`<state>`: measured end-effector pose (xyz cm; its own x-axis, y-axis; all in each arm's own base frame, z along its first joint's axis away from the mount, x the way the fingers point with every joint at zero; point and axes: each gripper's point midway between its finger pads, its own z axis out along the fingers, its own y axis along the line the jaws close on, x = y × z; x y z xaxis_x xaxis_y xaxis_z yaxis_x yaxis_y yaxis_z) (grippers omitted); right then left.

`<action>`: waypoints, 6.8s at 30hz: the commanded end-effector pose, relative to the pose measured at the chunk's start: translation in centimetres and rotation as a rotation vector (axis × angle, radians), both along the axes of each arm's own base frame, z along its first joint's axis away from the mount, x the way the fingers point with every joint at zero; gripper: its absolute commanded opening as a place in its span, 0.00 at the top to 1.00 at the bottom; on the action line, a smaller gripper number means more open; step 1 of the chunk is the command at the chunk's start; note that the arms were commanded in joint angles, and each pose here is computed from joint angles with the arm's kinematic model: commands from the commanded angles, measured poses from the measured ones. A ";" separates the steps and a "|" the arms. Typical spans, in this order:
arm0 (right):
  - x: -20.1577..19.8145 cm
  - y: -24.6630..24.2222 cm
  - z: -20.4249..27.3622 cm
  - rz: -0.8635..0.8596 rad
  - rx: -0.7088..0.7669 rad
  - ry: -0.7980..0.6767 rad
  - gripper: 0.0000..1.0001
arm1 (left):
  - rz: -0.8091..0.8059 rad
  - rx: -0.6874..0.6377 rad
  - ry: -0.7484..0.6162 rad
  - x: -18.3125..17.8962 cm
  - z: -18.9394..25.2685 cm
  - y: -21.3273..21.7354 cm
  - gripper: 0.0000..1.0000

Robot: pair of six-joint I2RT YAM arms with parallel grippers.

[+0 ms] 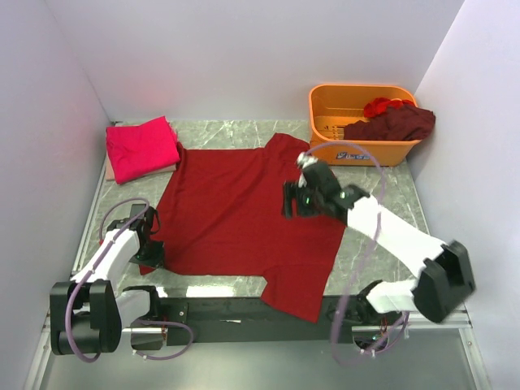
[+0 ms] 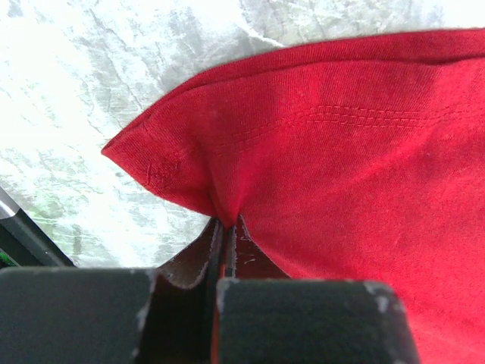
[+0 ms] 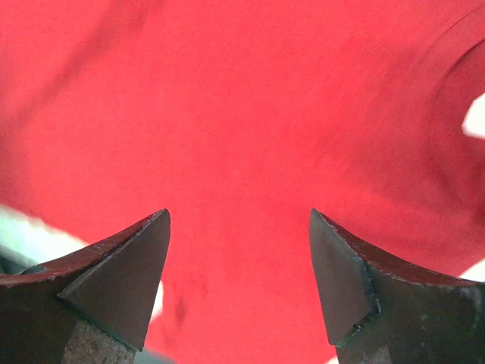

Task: Fold and stack the t-shirts
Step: Fold the tshirt

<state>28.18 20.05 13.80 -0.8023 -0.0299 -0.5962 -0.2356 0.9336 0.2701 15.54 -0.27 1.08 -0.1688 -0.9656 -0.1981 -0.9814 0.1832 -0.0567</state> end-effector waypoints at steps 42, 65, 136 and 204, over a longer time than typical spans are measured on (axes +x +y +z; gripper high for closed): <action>-17.0 -3.3 -5.8 0.136 -0.413 0.059 1.00 | -0.046 0.055 -0.188 3.2 5.1 0.8 0.99; 0.2 -5.5 1.6 -0.111 -0.387 0.011 1.00 | -0.207 -0.001 -0.207 17.9 6.9 -0.9 0.99; 8.9 -0.6 -2.6 -0.327 0.044 0.014 0.35 | -0.461 0.111 -0.285 21.1 6.0 -1.1 0.01; 6.9 -1.5 -6.9 -0.223 -0.008 0.133 0.31 | -0.477 0.185 -0.270 23.6 2.4 -2.5 0.01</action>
